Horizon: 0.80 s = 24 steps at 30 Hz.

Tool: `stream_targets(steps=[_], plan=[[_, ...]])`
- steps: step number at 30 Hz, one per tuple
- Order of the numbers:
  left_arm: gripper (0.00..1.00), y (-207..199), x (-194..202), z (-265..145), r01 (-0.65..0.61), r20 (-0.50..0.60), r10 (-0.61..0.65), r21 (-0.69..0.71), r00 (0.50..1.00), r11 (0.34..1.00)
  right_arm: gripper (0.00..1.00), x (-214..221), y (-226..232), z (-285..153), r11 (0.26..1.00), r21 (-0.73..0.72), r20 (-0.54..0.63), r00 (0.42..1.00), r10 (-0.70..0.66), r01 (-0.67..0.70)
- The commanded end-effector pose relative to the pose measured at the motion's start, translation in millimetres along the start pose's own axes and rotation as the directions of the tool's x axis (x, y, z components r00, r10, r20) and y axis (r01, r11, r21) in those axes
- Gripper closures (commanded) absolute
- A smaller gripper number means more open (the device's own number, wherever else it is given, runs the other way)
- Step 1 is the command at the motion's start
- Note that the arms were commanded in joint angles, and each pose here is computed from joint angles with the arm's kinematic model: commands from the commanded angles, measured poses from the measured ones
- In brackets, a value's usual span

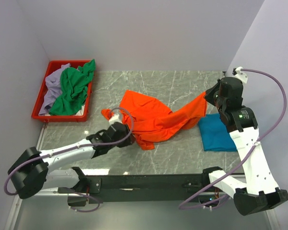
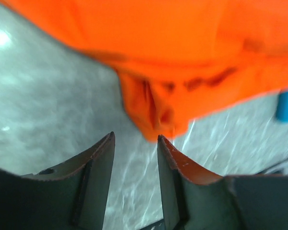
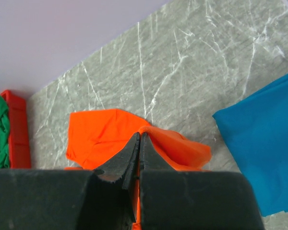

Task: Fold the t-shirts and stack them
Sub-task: Flatten the tshirt out

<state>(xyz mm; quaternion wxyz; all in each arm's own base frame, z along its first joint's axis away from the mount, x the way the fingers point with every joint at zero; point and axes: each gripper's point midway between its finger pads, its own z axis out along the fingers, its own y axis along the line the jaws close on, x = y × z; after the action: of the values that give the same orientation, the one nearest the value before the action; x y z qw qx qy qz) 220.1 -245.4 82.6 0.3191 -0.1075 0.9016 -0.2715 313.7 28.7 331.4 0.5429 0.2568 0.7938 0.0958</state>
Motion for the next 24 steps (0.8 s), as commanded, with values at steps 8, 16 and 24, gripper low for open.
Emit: stream_targets(steps=[8,16,24], plan=[[0.37,-32,43,40,-0.241,-0.031,0.239,-0.098,0.971,0.966,1.00,-33,23,-10,0.995,-0.101,0.070,0.997,0.026,-0.019],[0.48,-30,38,65,-0.285,-0.027,0.287,-0.232,0.958,0.930,1.00,-28,18,-13,0.995,-0.099,0.062,0.998,0.021,-0.015],[0.99,0,-3,17,-0.246,0.053,0.287,-0.383,0.956,0.890,1.00,-33,13,-13,0.997,-0.074,0.070,0.997,0.019,-0.014]])
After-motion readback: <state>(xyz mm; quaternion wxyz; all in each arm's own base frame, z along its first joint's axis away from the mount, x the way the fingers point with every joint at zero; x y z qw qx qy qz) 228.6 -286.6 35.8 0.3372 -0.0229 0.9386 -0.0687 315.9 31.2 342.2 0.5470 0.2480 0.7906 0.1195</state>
